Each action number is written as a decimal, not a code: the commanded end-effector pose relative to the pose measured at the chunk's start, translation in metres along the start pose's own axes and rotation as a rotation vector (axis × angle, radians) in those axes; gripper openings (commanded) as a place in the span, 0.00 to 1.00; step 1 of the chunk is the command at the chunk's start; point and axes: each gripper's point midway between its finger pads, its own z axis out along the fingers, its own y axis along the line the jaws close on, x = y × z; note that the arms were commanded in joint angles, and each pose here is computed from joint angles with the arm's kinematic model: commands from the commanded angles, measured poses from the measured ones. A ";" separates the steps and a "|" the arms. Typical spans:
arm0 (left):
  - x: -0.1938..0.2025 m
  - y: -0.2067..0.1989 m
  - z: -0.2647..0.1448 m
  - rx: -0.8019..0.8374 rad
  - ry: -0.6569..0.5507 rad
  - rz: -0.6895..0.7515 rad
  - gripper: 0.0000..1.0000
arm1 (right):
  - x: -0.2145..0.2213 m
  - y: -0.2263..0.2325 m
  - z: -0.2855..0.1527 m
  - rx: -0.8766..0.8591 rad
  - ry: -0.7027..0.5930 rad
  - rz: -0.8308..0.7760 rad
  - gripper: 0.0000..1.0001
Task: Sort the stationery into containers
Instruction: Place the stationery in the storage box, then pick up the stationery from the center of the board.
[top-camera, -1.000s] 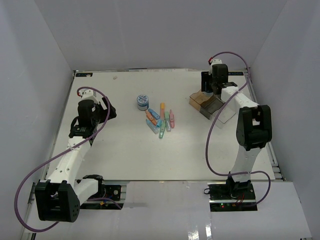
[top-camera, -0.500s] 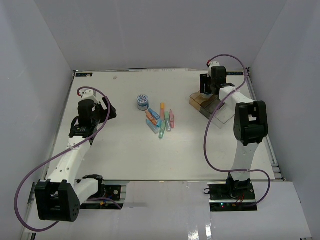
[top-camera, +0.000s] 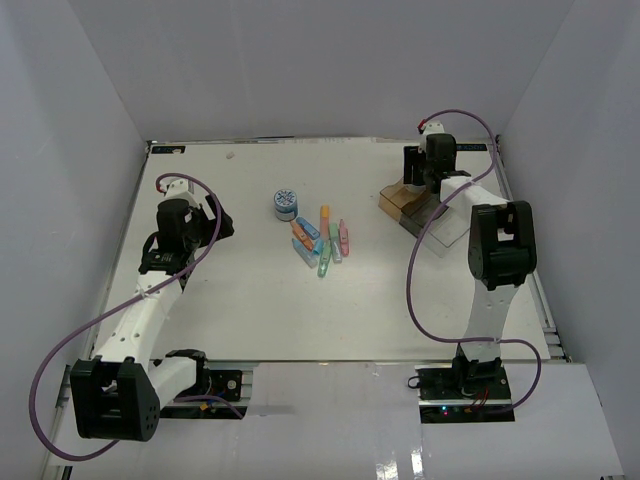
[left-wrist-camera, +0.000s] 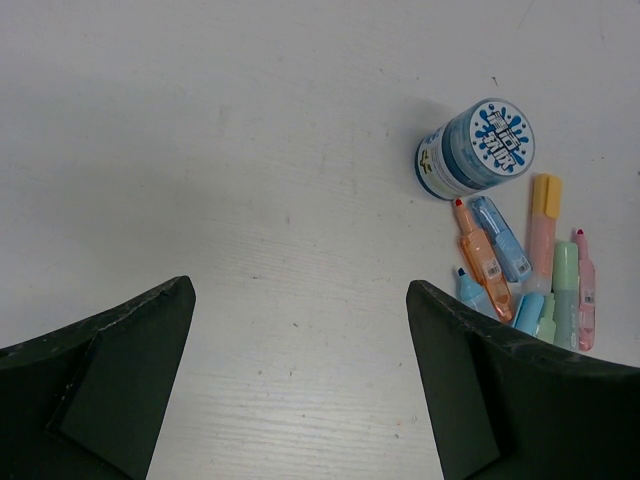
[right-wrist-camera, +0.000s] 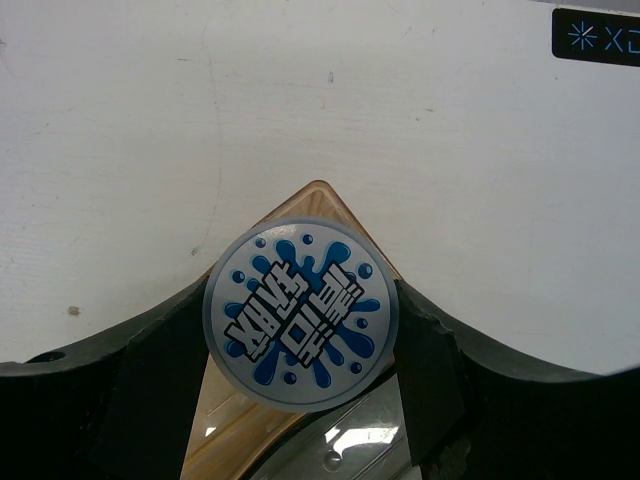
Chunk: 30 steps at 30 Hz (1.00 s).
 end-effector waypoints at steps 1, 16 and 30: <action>-0.009 -0.004 -0.002 0.020 -0.018 0.003 0.98 | -0.024 -0.005 0.006 0.021 -0.100 0.012 0.64; -0.008 -0.005 -0.001 0.026 -0.012 0.001 0.98 | -0.054 0.031 -0.035 -0.118 -0.153 -0.076 1.00; -0.009 -0.003 -0.002 0.023 -0.016 0.004 0.98 | -0.036 0.305 -0.108 -0.773 -0.162 -0.440 0.90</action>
